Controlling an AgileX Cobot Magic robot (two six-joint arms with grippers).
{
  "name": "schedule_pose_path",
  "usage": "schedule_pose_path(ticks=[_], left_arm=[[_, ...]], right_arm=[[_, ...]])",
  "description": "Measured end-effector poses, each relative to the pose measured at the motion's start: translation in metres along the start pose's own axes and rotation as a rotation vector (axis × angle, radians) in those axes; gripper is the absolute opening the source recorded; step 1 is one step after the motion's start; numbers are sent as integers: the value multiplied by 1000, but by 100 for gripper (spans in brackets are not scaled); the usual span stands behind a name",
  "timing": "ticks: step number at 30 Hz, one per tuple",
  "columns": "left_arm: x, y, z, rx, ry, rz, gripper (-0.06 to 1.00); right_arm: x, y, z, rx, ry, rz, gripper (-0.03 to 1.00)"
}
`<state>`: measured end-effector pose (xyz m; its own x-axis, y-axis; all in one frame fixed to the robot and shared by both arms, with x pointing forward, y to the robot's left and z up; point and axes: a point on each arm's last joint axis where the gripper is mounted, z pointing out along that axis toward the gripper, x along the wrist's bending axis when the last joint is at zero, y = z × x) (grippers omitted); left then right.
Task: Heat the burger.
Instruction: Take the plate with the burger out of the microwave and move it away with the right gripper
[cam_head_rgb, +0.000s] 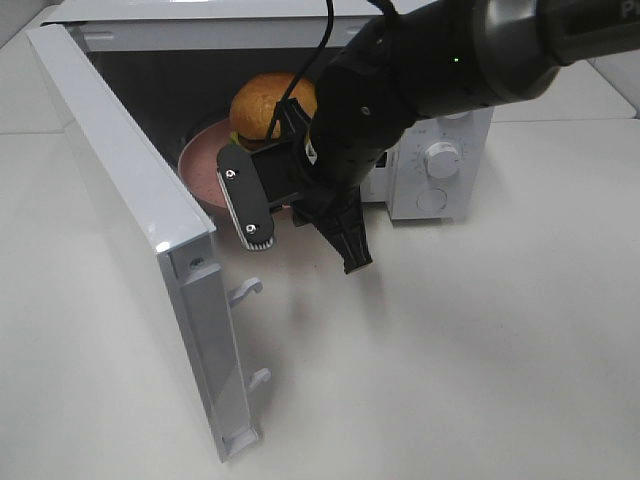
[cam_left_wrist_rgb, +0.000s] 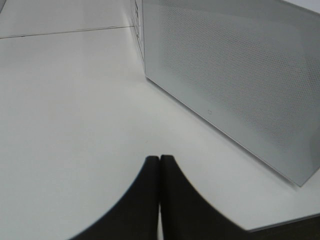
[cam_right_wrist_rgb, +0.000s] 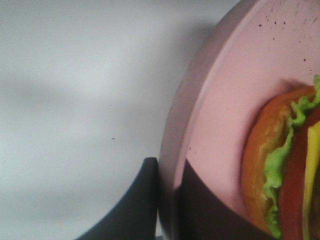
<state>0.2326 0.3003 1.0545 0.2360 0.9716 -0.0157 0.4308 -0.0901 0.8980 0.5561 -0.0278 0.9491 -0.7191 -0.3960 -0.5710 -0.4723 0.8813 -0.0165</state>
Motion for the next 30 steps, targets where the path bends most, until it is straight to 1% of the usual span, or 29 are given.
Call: schedule_pose_path(ticks=[2, 3, 4, 6, 9, 11, 13, 14, 17, 19, 22, 24, 25, 27, 28, 29, 30], left_arm=[[0, 0, 0, 0, 0, 0, 0], [0, 0, 0, 0, 0, 0, 0], [0, 0, 0, 0, 0, 0, 0], [0, 0, 0, 0, 0, 0, 0], [0, 0, 0, 0, 0, 0, 0], [0, 0, 0, 0, 0, 0, 0], [0, 0, 0, 0, 0, 0, 0], [0, 0, 0, 0, 0, 0, 0], [0, 0, 0, 0, 0, 0, 0], [0, 0, 0, 0, 0, 0, 0], [0, 0, 0, 0, 0, 0, 0], [0, 0, 0, 0, 0, 0, 0], [0, 0, 0, 0, 0, 0, 0], [0, 0, 0, 0, 0, 0, 0], [0, 0, 0, 0, 0, 0, 0], [0, 0, 0, 0, 0, 0, 0], [0, 0, 0, 0, 0, 0, 0]], right_arm=[[2, -1, -4, -4, -5, -7, 5], [10, -3, -11, -7, -1, -28, 5], [10, -3, -11, -7, -1, -28, 5], [26, -8, -24, -11, 12, -62, 5], [30, -9, -28, -11, 14, -72, 5], [44, -14, -45, -10, 20, -97, 5], [47, -16, -50, -9, 23, -102, 5], [55, -19, -58, -5, 28, -106, 5], [58, -20, -61, -4, 27, -111, 5], [72, -28, -80, 9, 14, -142, 5], [76, -30, -84, 11, 16, -145, 5], [92, -36, -101, 14, 8, -148, 5], [92, -36, -101, 14, 8, -148, 5], [104, -41, -115, 16, -1, -148, 5], [104, -41, -115, 16, -1, -148, 5], [114, -44, -121, 21, 6, -146, 5], [114, -44, -121, 21, 6, -146, 5]])
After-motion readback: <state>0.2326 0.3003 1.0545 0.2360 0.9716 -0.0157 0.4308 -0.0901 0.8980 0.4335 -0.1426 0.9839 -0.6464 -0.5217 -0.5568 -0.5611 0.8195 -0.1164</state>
